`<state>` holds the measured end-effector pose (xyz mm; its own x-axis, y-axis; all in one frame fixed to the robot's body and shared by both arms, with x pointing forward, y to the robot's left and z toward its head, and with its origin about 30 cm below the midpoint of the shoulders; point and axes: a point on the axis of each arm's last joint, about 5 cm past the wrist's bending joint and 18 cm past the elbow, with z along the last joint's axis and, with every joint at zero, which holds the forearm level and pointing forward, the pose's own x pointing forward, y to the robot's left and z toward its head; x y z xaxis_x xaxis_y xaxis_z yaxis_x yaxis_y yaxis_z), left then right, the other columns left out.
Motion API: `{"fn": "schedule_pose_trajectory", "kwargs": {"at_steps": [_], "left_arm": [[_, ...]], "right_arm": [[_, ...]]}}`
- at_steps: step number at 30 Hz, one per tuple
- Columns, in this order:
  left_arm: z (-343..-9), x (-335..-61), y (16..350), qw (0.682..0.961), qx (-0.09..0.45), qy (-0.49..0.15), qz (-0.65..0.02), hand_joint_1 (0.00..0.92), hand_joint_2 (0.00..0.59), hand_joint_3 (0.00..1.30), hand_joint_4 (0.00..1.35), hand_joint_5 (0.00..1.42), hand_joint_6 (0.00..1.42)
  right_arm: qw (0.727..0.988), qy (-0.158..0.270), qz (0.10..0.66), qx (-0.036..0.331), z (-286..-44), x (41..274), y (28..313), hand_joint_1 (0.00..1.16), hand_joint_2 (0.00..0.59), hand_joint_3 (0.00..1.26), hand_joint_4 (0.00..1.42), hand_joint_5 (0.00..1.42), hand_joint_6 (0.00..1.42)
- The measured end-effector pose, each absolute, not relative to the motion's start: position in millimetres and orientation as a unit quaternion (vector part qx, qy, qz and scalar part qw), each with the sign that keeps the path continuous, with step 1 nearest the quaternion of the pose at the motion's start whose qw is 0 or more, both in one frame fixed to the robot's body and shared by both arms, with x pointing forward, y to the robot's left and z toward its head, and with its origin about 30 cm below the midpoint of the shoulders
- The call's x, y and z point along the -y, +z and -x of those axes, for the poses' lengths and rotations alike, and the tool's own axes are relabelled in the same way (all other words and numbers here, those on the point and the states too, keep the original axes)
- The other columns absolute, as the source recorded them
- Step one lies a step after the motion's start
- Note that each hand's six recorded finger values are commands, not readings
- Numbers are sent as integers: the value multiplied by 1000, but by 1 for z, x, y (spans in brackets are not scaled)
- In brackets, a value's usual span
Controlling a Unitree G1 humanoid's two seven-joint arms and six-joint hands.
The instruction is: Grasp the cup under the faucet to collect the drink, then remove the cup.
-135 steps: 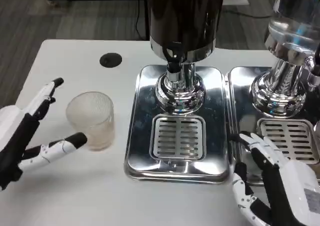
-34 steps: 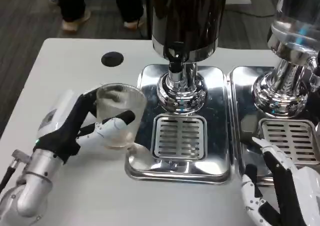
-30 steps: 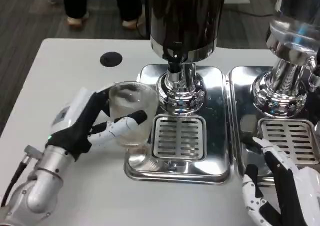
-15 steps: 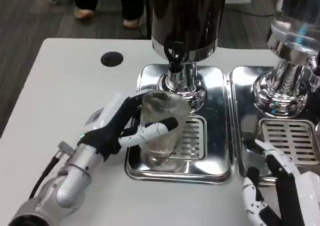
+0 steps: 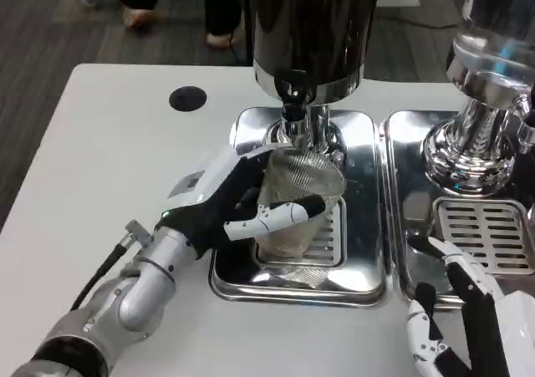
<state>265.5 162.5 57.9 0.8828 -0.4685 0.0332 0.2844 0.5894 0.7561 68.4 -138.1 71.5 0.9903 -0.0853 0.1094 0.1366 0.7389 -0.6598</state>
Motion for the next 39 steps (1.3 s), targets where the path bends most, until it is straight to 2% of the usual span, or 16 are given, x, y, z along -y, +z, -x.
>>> {"fn": "schedule_pose_trajectory", "kwargs": {"at_steps": [11,16,24,28,39], "left_arm": [[-263,-171,56,875,108,-219,-417,88,180,250,275,431,364],[-263,-174,57,874,106,-221,-420,52,132,206,194,334,337],[-262,-180,58,870,107,-230,-422,16,103,144,116,279,327],[-260,-182,58,871,108,-233,-418,14,80,102,69,244,304],[-250,-201,56,886,103,-216,-397,16,80,103,66,232,320]], "right_arm": [[931,-59,357,47,-73,138,73,469,586,282,197,169,266],[931,-55,357,55,-76,137,74,466,586,288,197,171,266],[931,-48,357,58,-77,135,74,463,586,294,200,173,266],[931,-45,356,61,-79,135,74,462,586,294,206,173,266],[932,-33,356,64,-81,133,74,459,586,295,210,181,266]]}}
